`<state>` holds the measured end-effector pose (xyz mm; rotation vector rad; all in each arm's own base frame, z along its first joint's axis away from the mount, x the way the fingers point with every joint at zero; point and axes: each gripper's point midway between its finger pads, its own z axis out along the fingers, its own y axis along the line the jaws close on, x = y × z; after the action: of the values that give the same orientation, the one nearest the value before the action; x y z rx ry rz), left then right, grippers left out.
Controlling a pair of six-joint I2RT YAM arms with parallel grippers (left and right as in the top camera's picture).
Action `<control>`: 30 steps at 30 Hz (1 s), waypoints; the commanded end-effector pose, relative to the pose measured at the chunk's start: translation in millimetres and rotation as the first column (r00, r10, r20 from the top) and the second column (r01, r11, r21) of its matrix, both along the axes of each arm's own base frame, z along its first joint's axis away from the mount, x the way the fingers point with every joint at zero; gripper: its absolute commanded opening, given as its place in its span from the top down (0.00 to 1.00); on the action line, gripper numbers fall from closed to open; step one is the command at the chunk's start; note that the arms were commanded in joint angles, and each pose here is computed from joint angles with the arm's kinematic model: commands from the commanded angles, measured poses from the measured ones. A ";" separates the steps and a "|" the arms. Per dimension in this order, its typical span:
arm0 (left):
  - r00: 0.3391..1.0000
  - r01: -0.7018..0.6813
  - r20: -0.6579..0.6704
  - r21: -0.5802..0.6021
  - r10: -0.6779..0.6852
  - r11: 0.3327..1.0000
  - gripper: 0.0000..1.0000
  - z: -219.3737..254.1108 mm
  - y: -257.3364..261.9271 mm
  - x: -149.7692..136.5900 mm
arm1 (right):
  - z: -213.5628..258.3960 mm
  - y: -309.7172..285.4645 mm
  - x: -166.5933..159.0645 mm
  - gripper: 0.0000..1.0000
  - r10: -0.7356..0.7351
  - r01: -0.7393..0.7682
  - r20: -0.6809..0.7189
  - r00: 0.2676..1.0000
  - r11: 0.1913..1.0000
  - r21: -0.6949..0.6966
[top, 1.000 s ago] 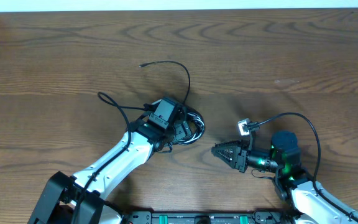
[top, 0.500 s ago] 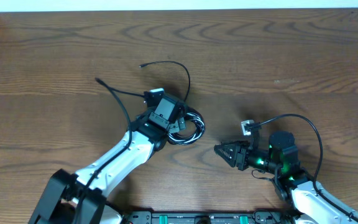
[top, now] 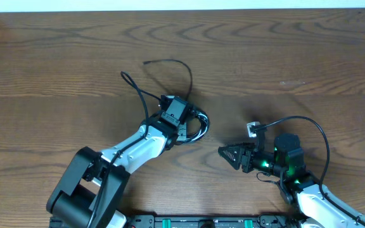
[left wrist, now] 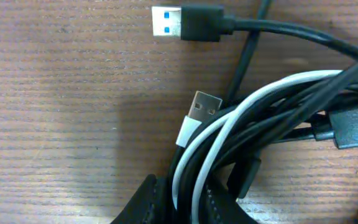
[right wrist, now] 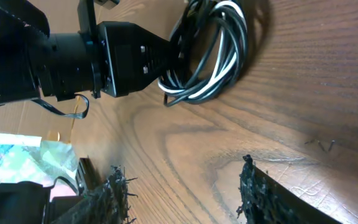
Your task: Untangle cables
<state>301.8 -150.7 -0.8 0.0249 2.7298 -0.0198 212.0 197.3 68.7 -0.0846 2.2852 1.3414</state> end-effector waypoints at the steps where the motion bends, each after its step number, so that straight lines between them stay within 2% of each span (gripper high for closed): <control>1: 0.991 0.031 -0.128 0.016 -0.029 0.999 0.81 -22.9 8.0 -28.0 | 1.8 0.0 2.9 0.43 -0.003 0.003 0.019 1.000 1.000 -0.008; 4: 0.987 0.040 -0.157 -0.012 -0.041 0.999 0.51 -17.2 5.5 -36.4 | 1.3 -0.9 4.3 0.42 -0.012 0.013 0.021 1.000 1.000 -0.013; 5: 0.986 0.042 -0.163 -0.018 -0.044 0.999 0.48 -15.5 5.1 -38.5 | 0.8 -1.5 5.2 0.41 -0.018 0.018 0.022 1.000 1.000 -0.017; 6: 0.985 0.043 -0.164 -0.020 -0.045 0.999 0.38 -13.7 5.2 -39.3 | 0.0 -2.3 5.9 0.40 -0.024 0.024 0.021 0.999 0.999 -0.021; 7: 0.985 0.045 -0.163 -0.019 -0.048 0.999 0.33 -12.7 5.4 -39.5 | -0.5 -3.1 6.9 0.39 -0.031 0.031 0.022 0.999 0.999 -0.025; 8: 0.985 0.056 -0.161 -0.017 -0.058 0.998 0.33 -12.3 5.2 -39.3 | -0.9 -3.6 7.6 0.39 -0.035 0.036 0.023 0.999 0.999 -0.028; 9: 0.985 0.066 -0.160 -0.015 -0.067 0.998 0.36 -12.3 5.1 -39.1 | -1.1 -4.0 8.0 0.39 -0.038 0.039 0.023 0.999 0.999 -0.029; 11: 0.985 0.071 -0.156 -0.017 -0.073 0.997 0.53 -12.0 4.3 -38.2 | -1.1 -4.0 8.1 0.37 -0.038 0.039 0.024 0.999 0.999 -0.029; 14: 0.983 0.079 -0.165 -0.045 -0.085 0.996 0.72 -12.1 -0.9 -39.8 | -1.3 -4.2 8.5 0.36 -0.041 0.041 0.025 0.999 0.999 -0.031; 16: 0.983 0.079 -0.164 -0.045 -0.086 0.996 0.90 -12.1 -1.1 -39.7 | -1.7 -4.9 9.4 0.36 -0.047 0.047 0.026 0.999 0.998 -0.035; 17: 0.983 0.080 -0.162 -0.046 -0.086 0.996 0.92 -12.0 -1.3 -39.4 | -1.9 -5.4 10.0 0.36 -0.051 0.052 0.027 0.998 0.998 -0.037; 21: 0.983 0.094 -0.152 -0.053 -0.101 0.994 0.93 -10.2 -3.4 -37.5 | -2.7 -6.9 11.9 0.39 -0.063 0.064 0.030 0.998 0.997 -0.044; 24: 0.973 0.175 -0.130 -0.131 -0.192 0.976 0.92 4.7 -21.7 -35.4 | -2.6 -7.2 12.5 0.40 -0.066 0.067 0.032 0.997 0.997 -0.045; 27: 0.970 0.216 -0.063 -0.209 -0.233 0.954 0.92 32.3 -38.0 -28.7 | 0.7 -6.8 14.8 0.40 -0.076 0.077 0.036 0.996 0.997 -0.032; 30: 0.967 0.253 0.030 -0.230 -0.253 0.940 0.93 60.9 -42.2 -22.3 | 14.6 -0.1 14.8 0.37 -0.048 0.046 0.064 0.997 0.999 0.023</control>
<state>272.5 -178.2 24.2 0.2353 2.7942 -0.2993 226.8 192.1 73.4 -0.0409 2.2365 1.2759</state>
